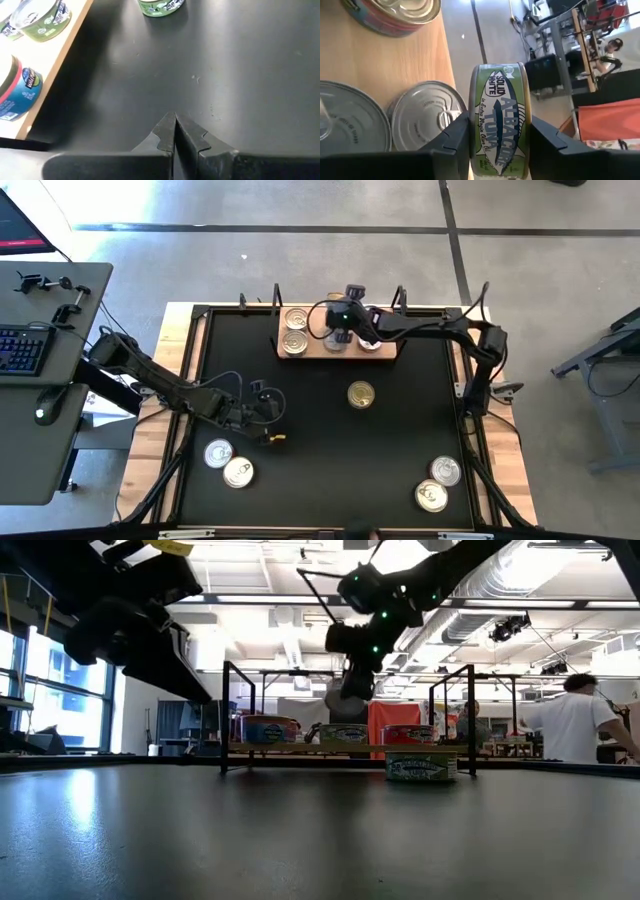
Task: Stack canned seafood by type on shelf
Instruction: Stack the left green canned tuna on the upper center canned tuna, then stack the right blue canned tuna on the upper left canned tuna
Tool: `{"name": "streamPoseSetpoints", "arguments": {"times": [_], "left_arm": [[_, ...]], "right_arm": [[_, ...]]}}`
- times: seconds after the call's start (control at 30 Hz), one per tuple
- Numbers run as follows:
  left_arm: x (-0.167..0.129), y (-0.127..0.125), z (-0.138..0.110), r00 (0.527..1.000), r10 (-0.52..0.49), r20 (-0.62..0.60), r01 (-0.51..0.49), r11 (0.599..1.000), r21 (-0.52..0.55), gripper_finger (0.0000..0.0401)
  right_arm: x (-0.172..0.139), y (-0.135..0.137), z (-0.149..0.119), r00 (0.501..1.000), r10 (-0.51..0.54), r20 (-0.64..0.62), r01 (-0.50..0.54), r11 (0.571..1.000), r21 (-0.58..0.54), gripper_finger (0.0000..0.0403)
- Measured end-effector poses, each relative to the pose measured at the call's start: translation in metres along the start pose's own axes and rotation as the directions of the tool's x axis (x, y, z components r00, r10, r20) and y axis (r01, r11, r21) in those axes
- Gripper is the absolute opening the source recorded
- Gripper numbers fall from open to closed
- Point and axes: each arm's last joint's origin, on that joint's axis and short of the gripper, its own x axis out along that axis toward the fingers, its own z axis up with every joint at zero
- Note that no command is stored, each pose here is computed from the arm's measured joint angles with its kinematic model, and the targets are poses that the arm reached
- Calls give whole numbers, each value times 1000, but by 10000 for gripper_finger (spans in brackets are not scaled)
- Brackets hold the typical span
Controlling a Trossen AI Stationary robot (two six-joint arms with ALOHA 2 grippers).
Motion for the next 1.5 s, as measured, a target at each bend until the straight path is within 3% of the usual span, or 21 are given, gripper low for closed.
{"name": "streamPoseSetpoints", "arguments": {"times": [0.13, 0.47, 0.73, 1.13, 1.3, 1.4, 1.5], "left_arm": [[-1, -2, 0, 1000, -8, 3, 8, 1000, -12, 0], [-3, -5, 2, 999, -24, 34, 24, 1000, -2, 0], [-3, -6, 4, 998, -28, 48, 27, 1000, 13, 0], [-3, -6, 4, 998, -33, 46, 32, 999, 14, 0], [-3, -6, 4, 998, -33, 46, 32, 999, 14, 0], [-5, -8, 2, 999, -36, 36, 35, 999, 16, 0], [-10, -14, -3, 998, -54, 13, 54, 997, 52, 0]], "right_arm": [[7, 9, -3, 998, 55, -5, -55, 998, -24, 122], [8, 13, -6, 996, 81, -32, -81, 997, 1, 123], [4, 21, -4, 992, 119, -32, -119, 993, 18, 216], [-3, 28, -1, 988, 152, -39, -153, 988, -24, 225], [-28, 22, 11, 990, 140, 31, -141, 989, 32, 226], [-51, 22, 23, 967, 210, 141, -230, 962, 144, 226], [-73, 38, 34, 892, 353, 281, -410, 895, 175, 224]]}}
